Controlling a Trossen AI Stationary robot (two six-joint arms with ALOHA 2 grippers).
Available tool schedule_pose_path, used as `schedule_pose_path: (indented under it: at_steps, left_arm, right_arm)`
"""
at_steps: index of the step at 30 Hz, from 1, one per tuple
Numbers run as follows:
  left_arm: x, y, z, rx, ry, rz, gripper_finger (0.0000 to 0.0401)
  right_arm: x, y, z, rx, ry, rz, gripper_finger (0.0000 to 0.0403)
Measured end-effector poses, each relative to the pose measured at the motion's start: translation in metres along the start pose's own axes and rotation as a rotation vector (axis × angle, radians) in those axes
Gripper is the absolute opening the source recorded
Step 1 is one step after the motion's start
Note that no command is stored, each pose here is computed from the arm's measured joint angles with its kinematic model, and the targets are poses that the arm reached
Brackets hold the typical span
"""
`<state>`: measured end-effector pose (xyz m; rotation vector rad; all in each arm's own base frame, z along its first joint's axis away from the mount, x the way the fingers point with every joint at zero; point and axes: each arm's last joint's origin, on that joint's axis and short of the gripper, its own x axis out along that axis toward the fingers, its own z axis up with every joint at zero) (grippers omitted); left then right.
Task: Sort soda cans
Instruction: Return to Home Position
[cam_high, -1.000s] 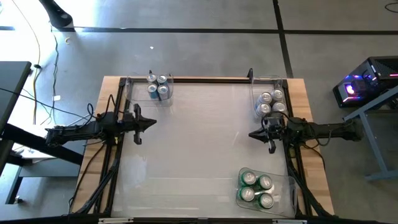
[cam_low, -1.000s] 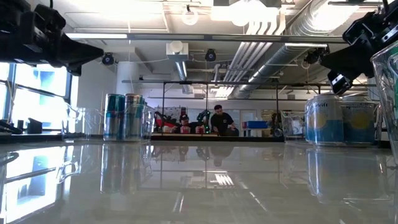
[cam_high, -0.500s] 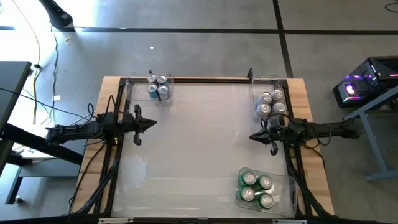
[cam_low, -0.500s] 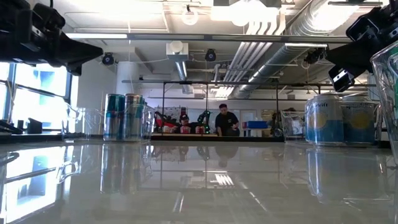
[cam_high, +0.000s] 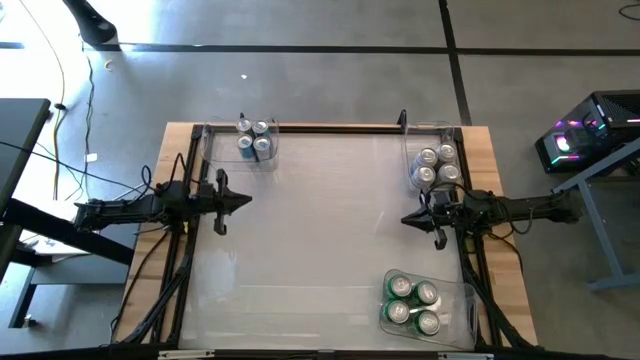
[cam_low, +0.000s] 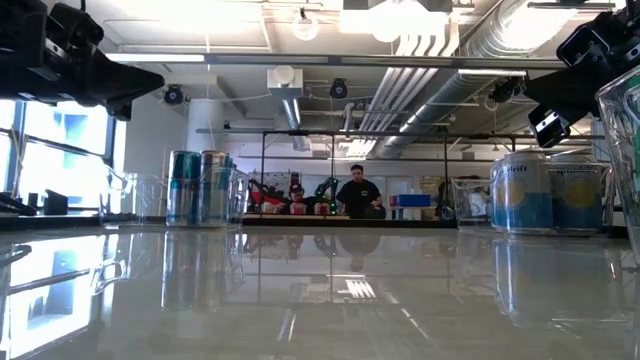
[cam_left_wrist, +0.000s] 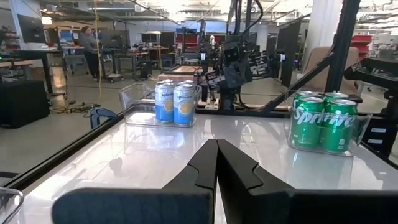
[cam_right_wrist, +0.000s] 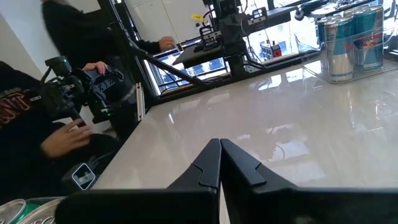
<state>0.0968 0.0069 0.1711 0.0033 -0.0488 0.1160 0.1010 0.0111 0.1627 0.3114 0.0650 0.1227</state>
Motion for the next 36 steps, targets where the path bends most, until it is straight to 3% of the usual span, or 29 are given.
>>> schedule_pose_path:
  at_steps: [36]
  left_arm:
    - [0.0000, 0.0011, -0.0018, -0.016, 0.020, 0.037, 0.0000]
  right_arm:
    - [0.0000, 0.0000, -0.0001, 0.000, 0.000, 0.000, 0.0000]
